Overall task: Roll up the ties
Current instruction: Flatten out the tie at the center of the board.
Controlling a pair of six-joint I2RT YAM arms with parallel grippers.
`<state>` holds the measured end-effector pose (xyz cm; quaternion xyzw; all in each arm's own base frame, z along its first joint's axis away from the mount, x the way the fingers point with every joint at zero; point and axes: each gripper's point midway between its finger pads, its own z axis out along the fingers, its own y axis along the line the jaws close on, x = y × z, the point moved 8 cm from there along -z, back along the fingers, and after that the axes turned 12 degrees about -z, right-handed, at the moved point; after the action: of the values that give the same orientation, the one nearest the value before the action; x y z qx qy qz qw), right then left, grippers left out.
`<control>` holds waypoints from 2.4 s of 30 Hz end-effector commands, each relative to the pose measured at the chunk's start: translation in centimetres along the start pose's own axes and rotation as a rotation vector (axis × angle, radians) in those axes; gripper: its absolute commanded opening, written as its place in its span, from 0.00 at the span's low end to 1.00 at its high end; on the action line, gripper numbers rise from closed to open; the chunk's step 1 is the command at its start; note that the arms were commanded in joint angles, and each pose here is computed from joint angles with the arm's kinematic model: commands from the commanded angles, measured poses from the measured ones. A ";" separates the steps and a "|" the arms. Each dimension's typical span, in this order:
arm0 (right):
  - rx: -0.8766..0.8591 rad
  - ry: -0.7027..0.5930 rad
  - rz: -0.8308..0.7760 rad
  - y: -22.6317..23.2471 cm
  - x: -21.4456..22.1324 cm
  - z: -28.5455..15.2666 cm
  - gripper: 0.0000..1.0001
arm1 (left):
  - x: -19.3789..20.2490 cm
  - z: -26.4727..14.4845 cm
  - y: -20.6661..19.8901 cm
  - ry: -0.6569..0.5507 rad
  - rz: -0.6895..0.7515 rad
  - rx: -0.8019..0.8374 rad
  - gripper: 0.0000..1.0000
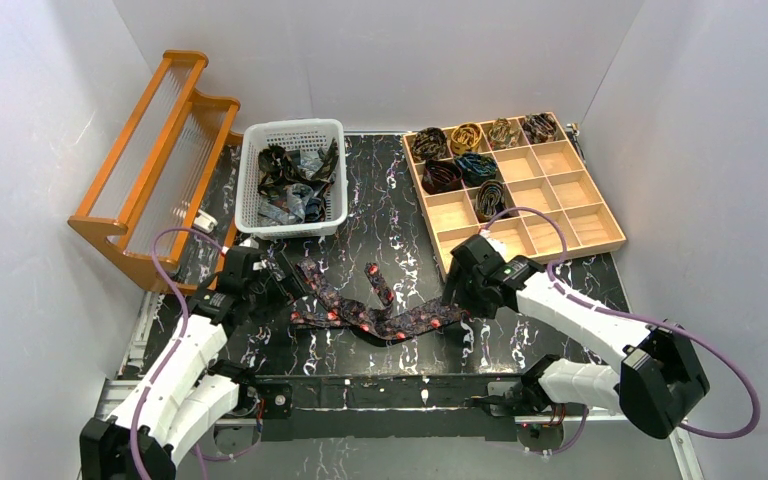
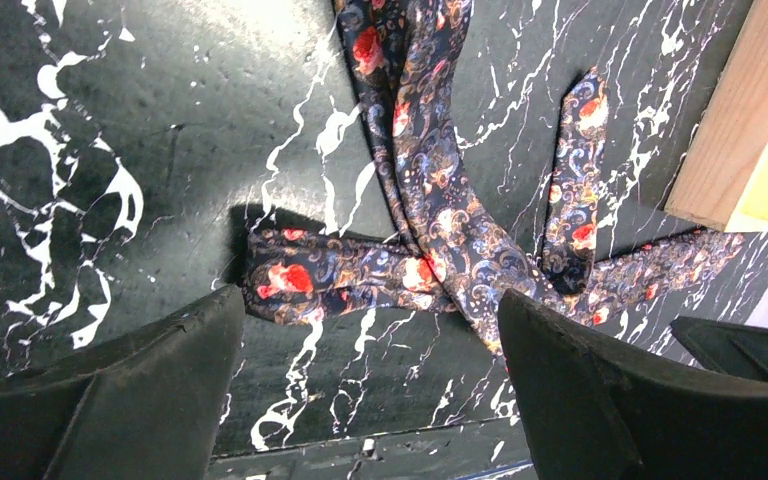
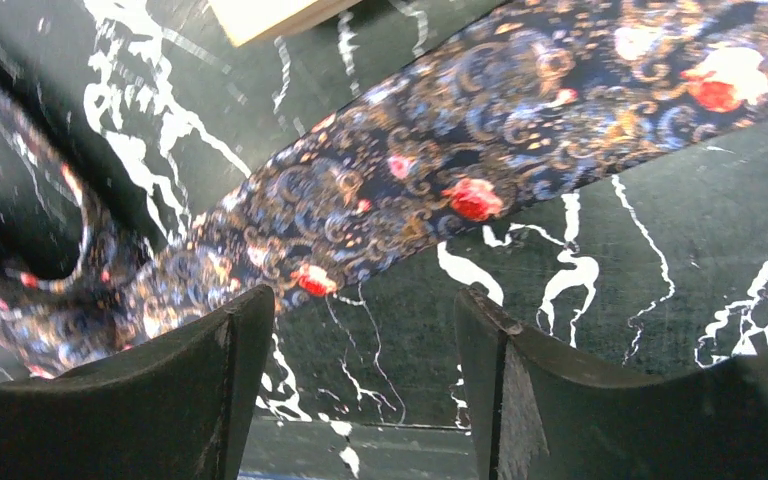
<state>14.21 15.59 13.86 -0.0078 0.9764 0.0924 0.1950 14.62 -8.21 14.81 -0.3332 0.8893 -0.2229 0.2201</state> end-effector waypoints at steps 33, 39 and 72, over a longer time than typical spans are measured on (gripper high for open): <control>0.419 0.005 0.428 -7.9 -0.3 4.7 0.01 | 0.5 1.2 -1.2 0.048 0.097 0.080 0.89; 0.406 -0.058 0.437 -8.2 -0.7 2.9 0.01 | 2.2 0.1 -4.8 0.108 0.361 0.188 0.87; 0.410 0.072 0.408 -11.3 -2.2 5.3 0.26 | 14.0 6.0 -6.9 0.123 1.451 -0.071 0.83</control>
<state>19.23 5.62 9.11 0.2332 0.9582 -0.0583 0.1549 11.27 -23.88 9.77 0.3277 0.9145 -0.0353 0.2346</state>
